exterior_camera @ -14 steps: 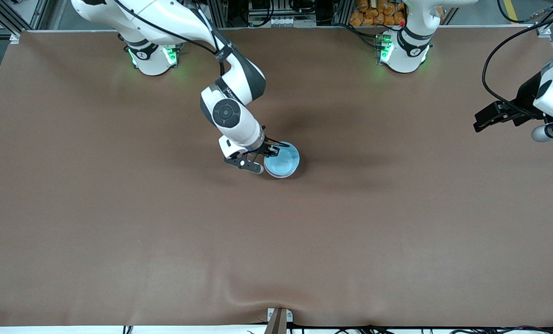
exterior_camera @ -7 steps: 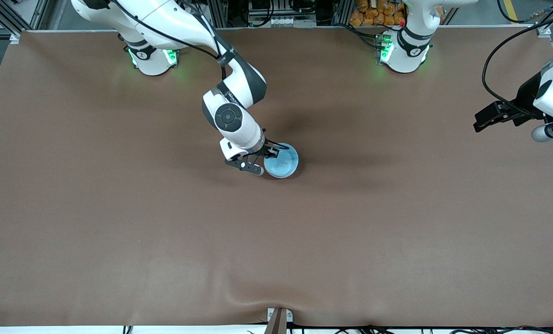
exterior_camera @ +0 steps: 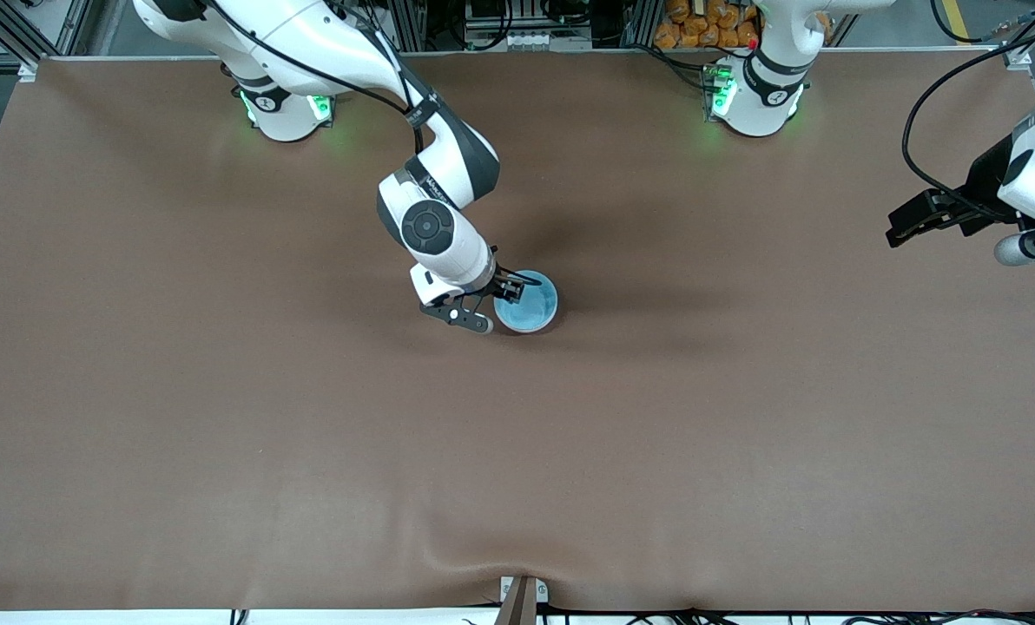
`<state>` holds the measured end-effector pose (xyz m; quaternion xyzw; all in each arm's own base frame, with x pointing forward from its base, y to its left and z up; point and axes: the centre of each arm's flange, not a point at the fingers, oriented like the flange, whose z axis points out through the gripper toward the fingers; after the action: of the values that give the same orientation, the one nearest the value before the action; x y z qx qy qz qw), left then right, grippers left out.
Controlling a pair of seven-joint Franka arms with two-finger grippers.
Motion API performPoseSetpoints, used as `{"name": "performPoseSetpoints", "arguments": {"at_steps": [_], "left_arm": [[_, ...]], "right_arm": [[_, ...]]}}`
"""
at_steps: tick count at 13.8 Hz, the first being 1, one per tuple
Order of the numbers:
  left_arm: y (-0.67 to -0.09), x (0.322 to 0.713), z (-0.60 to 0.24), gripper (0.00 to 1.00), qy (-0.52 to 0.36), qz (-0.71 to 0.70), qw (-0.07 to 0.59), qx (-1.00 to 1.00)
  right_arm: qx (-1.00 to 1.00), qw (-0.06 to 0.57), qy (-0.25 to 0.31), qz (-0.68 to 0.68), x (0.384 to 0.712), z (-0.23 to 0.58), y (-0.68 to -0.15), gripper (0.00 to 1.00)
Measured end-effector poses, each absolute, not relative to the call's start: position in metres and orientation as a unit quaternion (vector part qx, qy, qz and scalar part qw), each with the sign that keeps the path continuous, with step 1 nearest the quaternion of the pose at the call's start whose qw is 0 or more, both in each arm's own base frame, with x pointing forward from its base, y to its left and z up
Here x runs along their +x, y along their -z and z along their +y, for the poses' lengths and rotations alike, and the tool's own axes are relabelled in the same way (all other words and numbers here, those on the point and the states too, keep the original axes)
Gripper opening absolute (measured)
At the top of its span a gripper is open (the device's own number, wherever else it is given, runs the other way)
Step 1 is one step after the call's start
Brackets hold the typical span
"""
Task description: Stack pink and blue bowls on white bowl
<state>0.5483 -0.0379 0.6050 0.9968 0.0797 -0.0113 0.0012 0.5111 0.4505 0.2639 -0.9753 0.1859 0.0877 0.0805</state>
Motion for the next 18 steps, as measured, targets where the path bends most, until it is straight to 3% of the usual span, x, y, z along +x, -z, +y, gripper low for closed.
{"name": "performPoseSetpoints", "arguments": {"at_steps": [3, 9, 14, 18], "left_arm": [[-0.605, 0.548, -0.038, 1.00, 0.011, 0.080, 0.001, 0.997], [-0.605, 0.549, -0.038, 1.00, 0.009, 0.079, 0.002, 0.997], [-0.605, 0.549, -0.039, 1.00, 0.008, 0.079, 0.002, 0.997], [-0.605, 0.549, -0.039, 1.00, 0.007, 0.079, 0.002, 0.997]], "right_arm": [[-0.971, 0.087, -0.090, 0.202, 0.558, 0.432, -0.325, 0.99], [-0.956, 0.142, -0.022, 0.258, 0.682, 0.274, -0.418, 1.00], [-0.950, 0.147, -0.006, 0.277, 0.713, 0.176, -0.477, 1.00], [-0.976, 0.111, 0.013, 0.189, 0.694, 0.118, -0.553, 1.00]]}}
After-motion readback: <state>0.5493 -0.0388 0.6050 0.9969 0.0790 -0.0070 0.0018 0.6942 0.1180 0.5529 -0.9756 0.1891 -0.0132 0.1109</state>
